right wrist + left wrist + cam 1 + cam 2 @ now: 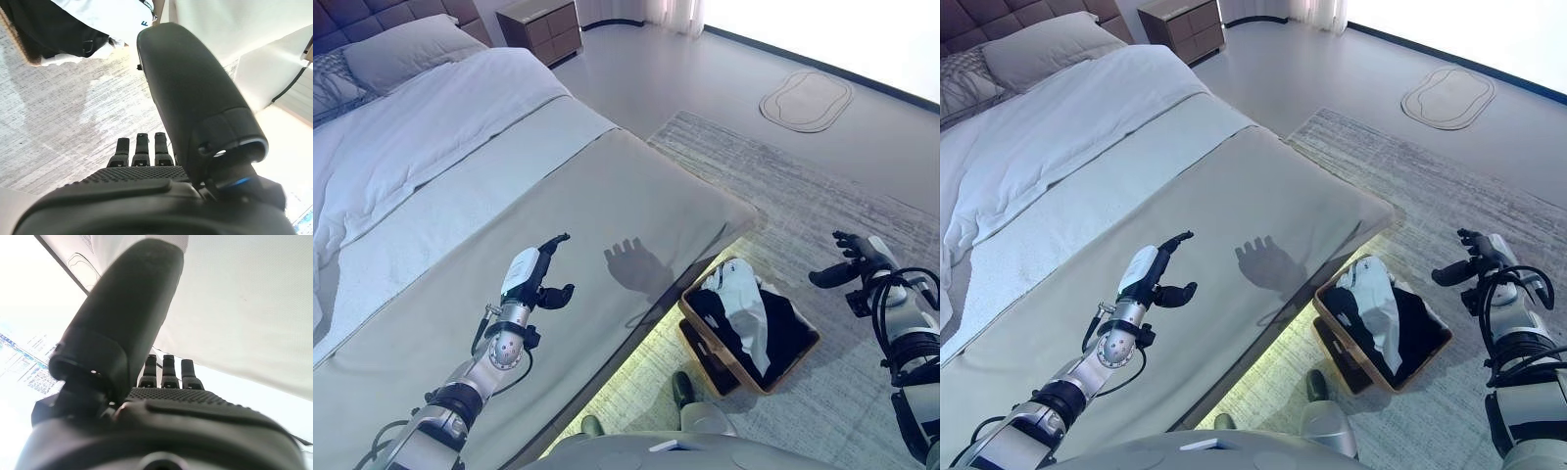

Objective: Pick up the clothes from the bed and place them into the basket

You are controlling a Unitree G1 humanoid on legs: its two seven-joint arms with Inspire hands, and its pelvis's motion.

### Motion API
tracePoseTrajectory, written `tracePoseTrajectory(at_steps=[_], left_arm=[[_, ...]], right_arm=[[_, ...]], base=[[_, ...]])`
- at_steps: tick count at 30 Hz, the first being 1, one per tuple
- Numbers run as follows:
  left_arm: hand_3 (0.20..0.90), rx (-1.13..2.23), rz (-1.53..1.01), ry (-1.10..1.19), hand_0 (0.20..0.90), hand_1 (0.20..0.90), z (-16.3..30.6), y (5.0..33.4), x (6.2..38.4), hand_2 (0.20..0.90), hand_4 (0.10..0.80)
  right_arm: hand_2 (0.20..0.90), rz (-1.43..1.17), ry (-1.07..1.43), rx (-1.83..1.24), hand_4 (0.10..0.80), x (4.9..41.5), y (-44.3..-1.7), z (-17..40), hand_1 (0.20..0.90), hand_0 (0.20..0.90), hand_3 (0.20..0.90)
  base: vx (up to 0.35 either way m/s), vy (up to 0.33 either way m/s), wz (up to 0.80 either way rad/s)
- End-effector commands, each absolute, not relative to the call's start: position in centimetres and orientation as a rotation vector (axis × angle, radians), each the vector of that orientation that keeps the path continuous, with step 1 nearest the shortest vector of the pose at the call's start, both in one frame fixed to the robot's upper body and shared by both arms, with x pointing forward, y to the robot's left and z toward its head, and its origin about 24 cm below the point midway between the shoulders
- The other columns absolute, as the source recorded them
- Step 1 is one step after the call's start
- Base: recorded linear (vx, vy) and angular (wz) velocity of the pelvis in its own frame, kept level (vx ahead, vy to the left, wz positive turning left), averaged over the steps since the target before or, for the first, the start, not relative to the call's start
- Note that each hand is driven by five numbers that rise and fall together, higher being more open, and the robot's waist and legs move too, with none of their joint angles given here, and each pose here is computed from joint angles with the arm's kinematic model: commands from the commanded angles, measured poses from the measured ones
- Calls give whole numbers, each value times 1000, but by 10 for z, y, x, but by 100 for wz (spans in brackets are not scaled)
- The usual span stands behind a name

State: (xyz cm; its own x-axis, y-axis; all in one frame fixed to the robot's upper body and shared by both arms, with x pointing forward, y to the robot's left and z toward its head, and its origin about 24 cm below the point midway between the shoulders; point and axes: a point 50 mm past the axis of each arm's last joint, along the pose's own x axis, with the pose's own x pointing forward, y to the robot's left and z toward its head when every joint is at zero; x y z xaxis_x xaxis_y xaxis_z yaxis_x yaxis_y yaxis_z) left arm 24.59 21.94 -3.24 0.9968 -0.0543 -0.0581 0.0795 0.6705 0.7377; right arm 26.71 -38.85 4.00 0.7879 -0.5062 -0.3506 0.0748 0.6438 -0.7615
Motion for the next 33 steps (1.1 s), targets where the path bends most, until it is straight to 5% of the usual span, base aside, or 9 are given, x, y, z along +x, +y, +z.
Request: tracePoseTrajectory(at_steps=[1, 10, 19, 33], left_arm=[[900, 830, -29, -114, 900, 900, -4, 221, 265, 900, 800], [900, 821, -42, -34, 900, 900, -16, 223, 257, 900, 800], [900, 823, 88, 161, 900, 900, -52, 231, 229, 900, 800], [900, 880, 105, 307, 900, 900, -68, 247, 209, 900, 800]], right_arm=[[900, -404, 385, -805, 800, 289, -388, 78, 900, 900, 900], [900, -279, 221, -830, 800, 295, -342, 67, 900, 900, 900], [900, -127, -36, -1198, 800, 272, -261, 32, 900, 900, 900], [900, 80, -98, -1293, 800, 267, -232, 30, 900, 900, 900]], base=[[35, 11, 0], [4, 2, 0], [-9, 12, 9], [-2, 26, 20]])
